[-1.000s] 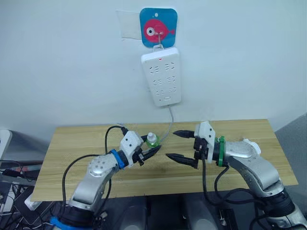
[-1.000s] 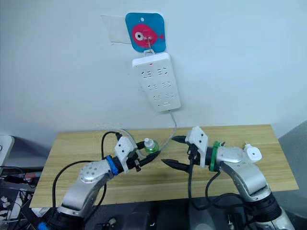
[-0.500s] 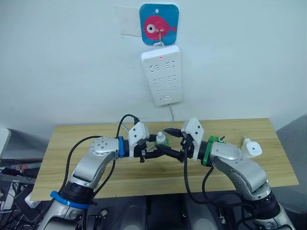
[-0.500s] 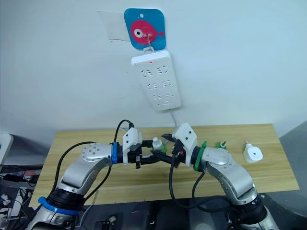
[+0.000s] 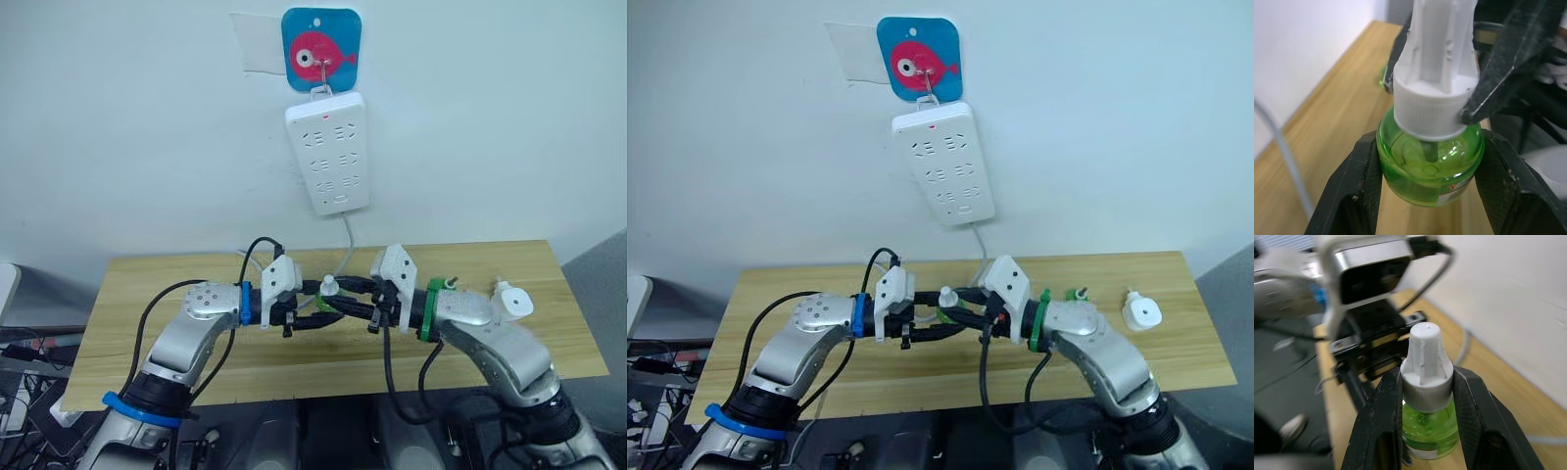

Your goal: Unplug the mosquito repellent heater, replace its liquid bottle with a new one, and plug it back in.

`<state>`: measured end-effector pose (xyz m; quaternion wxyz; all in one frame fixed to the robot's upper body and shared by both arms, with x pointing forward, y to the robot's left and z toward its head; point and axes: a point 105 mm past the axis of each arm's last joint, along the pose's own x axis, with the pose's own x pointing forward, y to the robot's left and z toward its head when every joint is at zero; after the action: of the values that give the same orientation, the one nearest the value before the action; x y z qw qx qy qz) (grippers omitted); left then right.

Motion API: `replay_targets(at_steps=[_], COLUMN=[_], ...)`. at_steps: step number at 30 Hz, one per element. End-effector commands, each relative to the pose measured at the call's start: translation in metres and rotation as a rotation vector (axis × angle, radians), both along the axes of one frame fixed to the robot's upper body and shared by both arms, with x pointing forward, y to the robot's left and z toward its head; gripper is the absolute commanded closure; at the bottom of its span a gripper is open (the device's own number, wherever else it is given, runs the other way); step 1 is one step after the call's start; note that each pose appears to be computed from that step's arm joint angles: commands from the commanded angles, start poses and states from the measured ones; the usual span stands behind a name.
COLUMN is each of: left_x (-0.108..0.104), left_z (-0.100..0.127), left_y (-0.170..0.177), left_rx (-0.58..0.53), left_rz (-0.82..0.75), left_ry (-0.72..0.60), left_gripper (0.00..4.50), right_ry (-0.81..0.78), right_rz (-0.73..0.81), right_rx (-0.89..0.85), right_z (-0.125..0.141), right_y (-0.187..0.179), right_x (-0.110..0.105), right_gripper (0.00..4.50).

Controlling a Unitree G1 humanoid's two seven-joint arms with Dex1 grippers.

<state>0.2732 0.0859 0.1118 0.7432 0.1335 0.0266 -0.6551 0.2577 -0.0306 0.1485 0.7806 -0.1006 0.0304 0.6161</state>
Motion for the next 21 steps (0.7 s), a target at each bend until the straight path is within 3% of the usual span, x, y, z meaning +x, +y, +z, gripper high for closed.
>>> replay_targets(at_steps=[1,7,14,21], left_x=[-0.016,-0.024,-0.017,-0.01], left_z=[-0.001,-0.008,-0.008,-0.005], left_y=[-0.002,-0.001,0.0,0.001], left_rx=[0.034,0.108,0.124,0.102], left_rz=[-0.154,-0.347,-0.381,-0.313], left_ry=[-0.049,-0.102,-0.115,-0.116], left_gripper=[2.25,2.25,2.25,2.25], right_ry=[-0.084,-0.129,-0.104,-0.103], right_rz=[0.234,0.584,0.694,0.487], right_rx=[0.02,-0.073,-0.126,-0.118], right_z=[0.022,0.017,0.007,0.02], right_y=[0.002,-0.008,-0.015,-0.046], right_x=[-0.012,-0.013,0.0,0.016], right_gripper=[3.44,3.44,3.44,1.14])
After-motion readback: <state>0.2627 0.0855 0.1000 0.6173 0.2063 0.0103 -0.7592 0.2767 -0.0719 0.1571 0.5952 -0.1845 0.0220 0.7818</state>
